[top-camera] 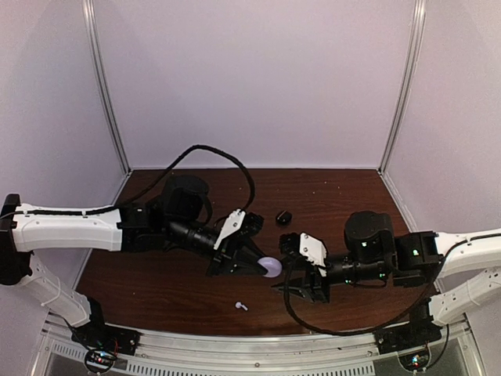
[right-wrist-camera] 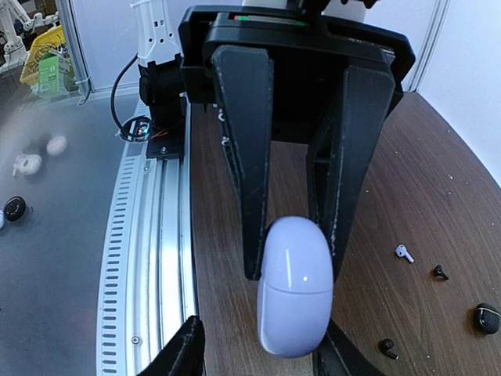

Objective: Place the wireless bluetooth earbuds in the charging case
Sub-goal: Pass from the left arm to the right, then open the charging case, then move the left earbud to the center of the board.

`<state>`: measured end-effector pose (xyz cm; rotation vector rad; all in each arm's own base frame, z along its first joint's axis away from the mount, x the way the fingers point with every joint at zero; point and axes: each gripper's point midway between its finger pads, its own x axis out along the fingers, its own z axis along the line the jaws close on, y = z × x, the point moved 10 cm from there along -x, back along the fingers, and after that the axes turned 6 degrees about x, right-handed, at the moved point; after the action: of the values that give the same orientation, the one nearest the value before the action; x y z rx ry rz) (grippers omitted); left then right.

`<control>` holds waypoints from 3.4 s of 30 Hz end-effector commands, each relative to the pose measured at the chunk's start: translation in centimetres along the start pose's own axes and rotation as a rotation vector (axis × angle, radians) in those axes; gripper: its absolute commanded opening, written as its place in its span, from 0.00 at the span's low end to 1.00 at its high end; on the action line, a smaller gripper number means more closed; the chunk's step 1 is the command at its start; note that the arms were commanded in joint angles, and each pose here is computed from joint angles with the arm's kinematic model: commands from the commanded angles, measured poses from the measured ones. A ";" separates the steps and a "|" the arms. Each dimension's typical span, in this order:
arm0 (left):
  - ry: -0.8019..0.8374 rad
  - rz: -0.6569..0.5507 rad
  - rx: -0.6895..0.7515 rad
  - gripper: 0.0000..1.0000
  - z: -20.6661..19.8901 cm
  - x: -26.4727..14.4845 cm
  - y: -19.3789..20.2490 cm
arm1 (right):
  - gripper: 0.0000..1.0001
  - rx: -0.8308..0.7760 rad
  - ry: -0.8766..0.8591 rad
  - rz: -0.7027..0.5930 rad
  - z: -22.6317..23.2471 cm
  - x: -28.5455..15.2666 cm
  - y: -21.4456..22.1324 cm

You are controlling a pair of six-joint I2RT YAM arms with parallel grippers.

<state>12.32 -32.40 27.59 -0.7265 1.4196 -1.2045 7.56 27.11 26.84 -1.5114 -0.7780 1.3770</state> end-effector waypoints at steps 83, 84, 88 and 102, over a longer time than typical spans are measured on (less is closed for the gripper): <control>-0.481 -0.162 -0.256 0.48 3.2 -5.8 1.7 | 0.12 0.101 0.060 -0.260 -2.7 -3.7 1.2; -0.473 -0.141 -0.279 0.47 2.9 -5.6 2.3 | 0.12 0.102 0.062 -0.266 -2.8 -3.8 1.3; -0.457 -0.121 -0.397 0.44 1.2 -5.5 5.3 | 0.13 0.169 0.047 -0.285 -2.8 -3.7 2.0; -0.459 -0.040 -0.425 0.42 -5.6 -3.7 13.0 | 0.12 0.205 0.021 -0.263 -2.8 -3.2 3.4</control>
<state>10.44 -23.82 16.01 -1.2017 1.3649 -0.6211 9.28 22.35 24.65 -1.2516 -0.7469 1.2074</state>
